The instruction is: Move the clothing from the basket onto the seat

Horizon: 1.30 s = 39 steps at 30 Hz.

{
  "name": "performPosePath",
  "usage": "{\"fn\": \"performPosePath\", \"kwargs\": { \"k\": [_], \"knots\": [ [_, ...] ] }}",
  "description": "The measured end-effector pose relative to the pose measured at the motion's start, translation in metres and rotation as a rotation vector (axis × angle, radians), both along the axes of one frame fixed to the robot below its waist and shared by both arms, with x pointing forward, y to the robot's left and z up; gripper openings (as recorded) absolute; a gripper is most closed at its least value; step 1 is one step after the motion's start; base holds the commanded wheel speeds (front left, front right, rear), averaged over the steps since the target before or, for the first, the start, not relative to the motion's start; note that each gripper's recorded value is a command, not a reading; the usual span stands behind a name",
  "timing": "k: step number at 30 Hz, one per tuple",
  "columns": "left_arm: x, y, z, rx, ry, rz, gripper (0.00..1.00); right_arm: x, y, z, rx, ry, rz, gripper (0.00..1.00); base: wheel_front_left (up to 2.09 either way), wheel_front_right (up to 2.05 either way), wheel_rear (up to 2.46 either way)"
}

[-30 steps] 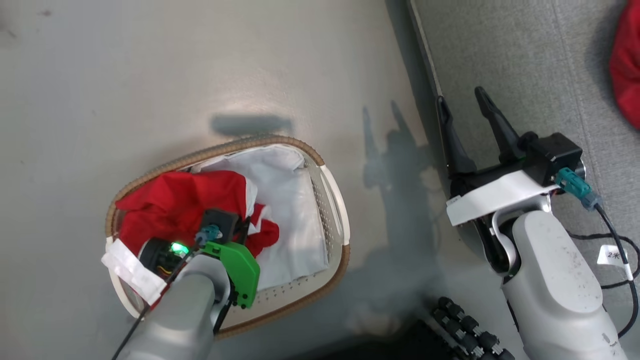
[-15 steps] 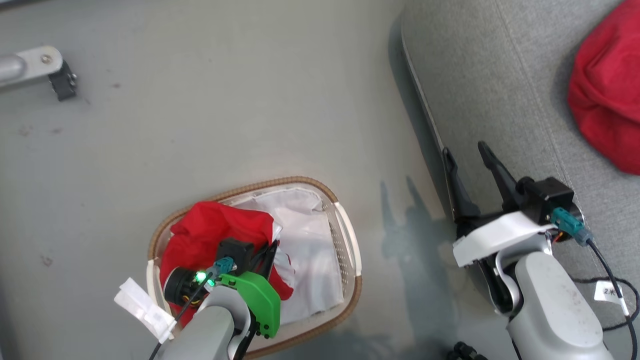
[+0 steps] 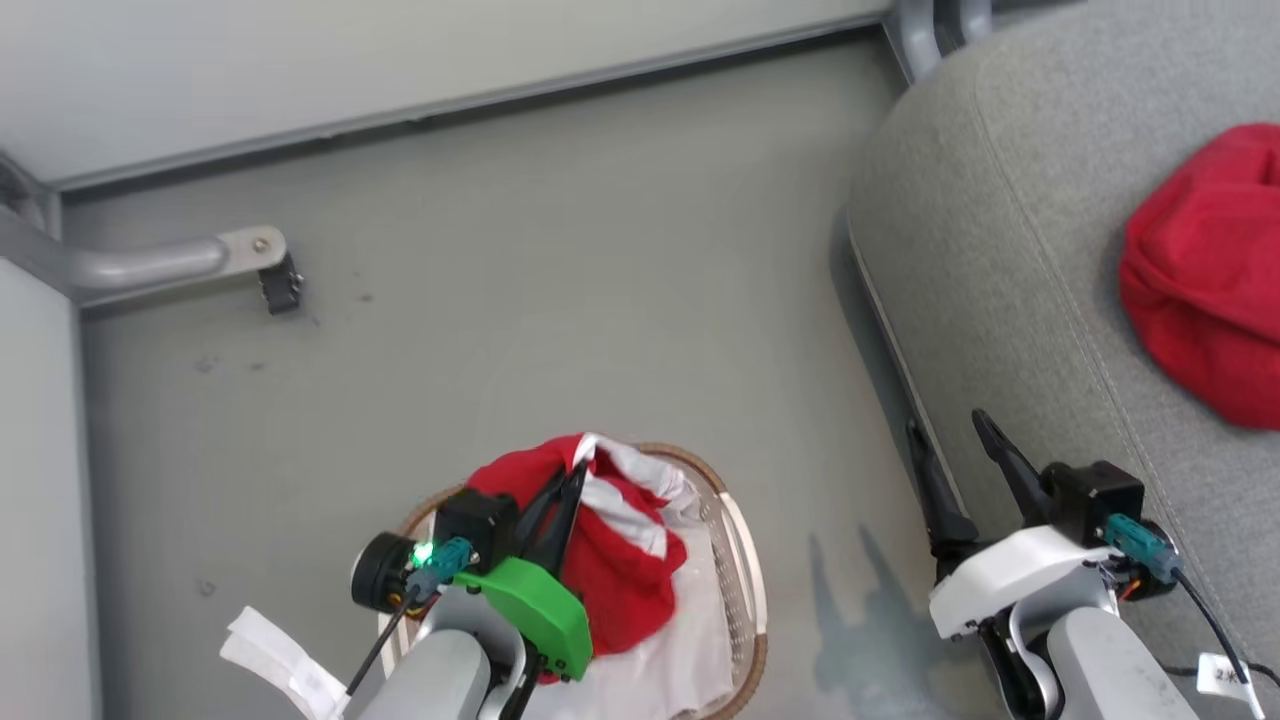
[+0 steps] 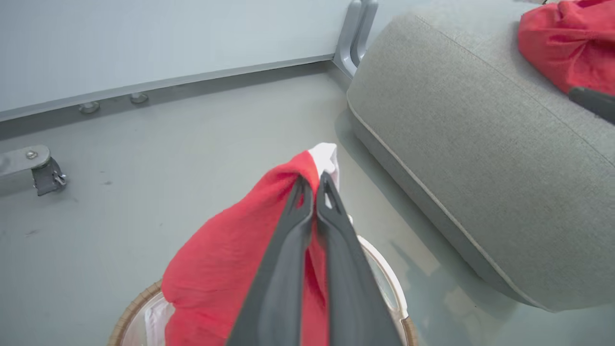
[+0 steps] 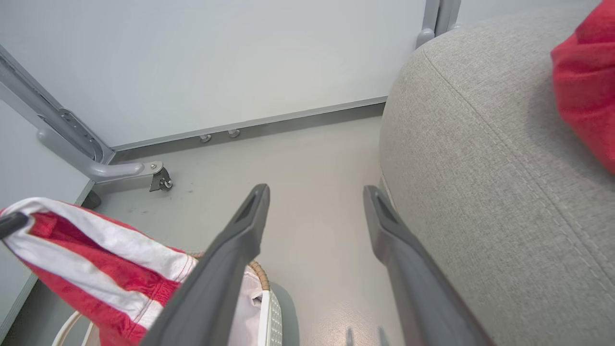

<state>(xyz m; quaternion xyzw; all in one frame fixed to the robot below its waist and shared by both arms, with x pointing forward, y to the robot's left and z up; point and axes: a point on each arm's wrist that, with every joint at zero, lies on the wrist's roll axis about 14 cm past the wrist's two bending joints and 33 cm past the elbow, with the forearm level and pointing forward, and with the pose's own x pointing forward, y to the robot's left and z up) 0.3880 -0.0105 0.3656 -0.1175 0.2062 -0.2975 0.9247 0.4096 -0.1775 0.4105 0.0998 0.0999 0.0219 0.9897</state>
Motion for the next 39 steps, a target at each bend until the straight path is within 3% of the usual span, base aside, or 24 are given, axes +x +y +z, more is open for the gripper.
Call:
{"fn": "performPosePath", "kwargs": {
  "k": [9,18,25,33,39],
  "knots": [
    [0.020,0.014,0.113,-0.093,-0.336,0.081,0.00,-0.018,0.014,0.015,0.025,-0.031,0.028,1.00,0.00,0.00,0.00],
    [0.012,0.015,0.192,-0.156,-0.552,0.084,0.00,-0.040,0.030,0.017,0.031,-0.030,0.074,1.00,0.00,0.00,0.00],
    [0.005,0.017,0.220,-0.172,-0.628,0.085,0.00,-0.055,0.099,0.024,0.000,-0.054,0.321,1.00,0.00,0.00,0.00],
    [-0.004,0.018,0.228,-0.193,-0.642,0.082,0.00,-0.051,0.177,0.081,0.008,-0.236,0.576,1.00,0.00,0.00,0.00],
    [-0.012,0.017,0.229,-0.199,-0.640,0.073,0.00,-0.043,0.196,0.110,-0.027,-0.338,0.640,1.00,0.00,0.00,0.00]
  ]
}}
